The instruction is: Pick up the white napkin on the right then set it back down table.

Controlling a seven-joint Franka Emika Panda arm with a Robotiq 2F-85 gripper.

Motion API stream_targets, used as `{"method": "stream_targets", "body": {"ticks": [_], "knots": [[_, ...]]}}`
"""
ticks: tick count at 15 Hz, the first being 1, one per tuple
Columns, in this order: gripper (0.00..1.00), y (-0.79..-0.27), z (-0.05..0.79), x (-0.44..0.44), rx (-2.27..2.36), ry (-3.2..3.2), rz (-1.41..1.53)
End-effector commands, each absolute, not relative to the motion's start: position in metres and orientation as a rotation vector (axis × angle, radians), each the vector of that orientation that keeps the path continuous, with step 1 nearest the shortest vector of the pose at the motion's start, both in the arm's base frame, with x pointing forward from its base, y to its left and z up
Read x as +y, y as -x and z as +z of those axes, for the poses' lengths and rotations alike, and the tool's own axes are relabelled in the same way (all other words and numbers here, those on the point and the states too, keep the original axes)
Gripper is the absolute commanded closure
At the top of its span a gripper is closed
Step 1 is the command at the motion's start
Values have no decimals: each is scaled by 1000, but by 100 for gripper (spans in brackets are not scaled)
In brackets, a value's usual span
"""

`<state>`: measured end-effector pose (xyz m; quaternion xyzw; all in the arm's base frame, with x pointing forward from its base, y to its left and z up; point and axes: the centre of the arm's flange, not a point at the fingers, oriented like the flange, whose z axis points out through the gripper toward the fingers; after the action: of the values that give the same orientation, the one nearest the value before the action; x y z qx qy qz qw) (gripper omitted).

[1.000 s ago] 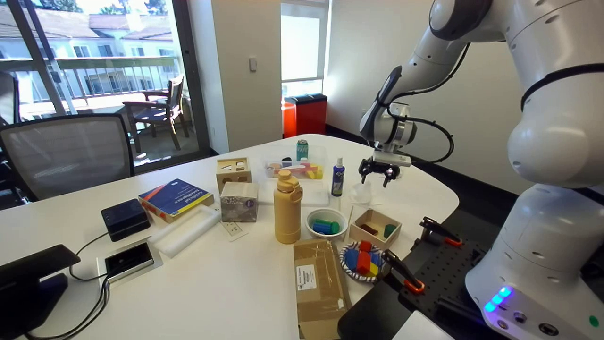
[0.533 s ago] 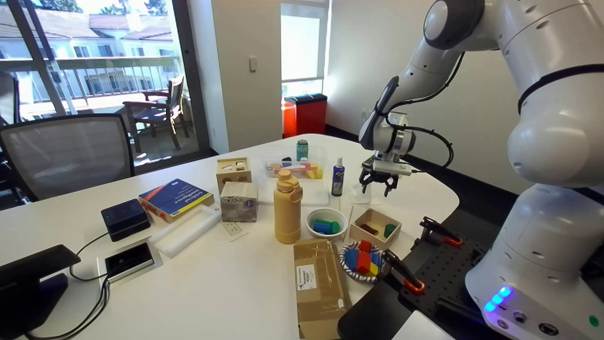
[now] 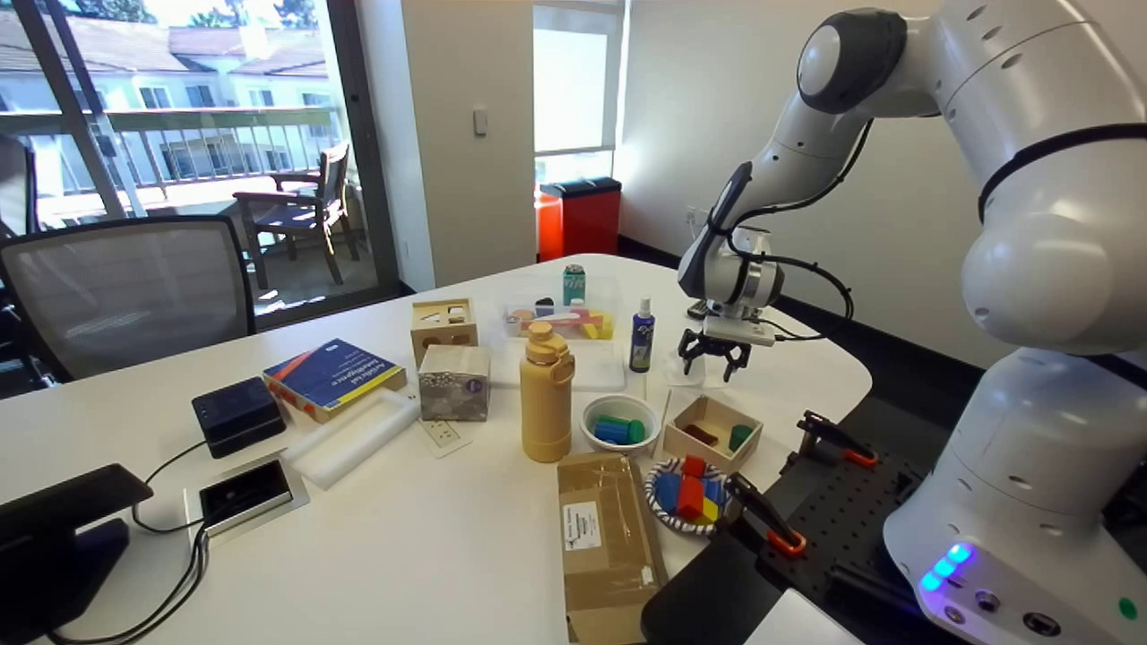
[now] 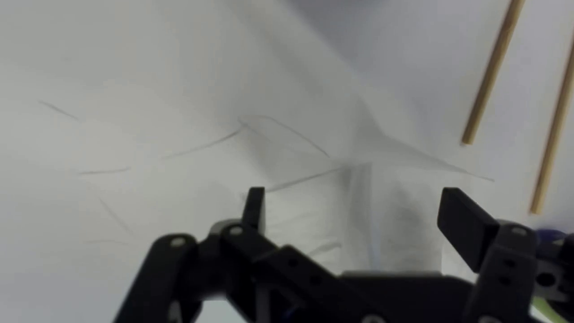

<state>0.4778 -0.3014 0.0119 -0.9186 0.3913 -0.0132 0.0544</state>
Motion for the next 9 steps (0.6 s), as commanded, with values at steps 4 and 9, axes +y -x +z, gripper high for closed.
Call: {"method": "stream_targets", "body": {"ticks": [4,9], "knots": [[58,-480,6,-302,1227,2758,-97],[95,-480,16,-298,1236,2779,-150]]}}
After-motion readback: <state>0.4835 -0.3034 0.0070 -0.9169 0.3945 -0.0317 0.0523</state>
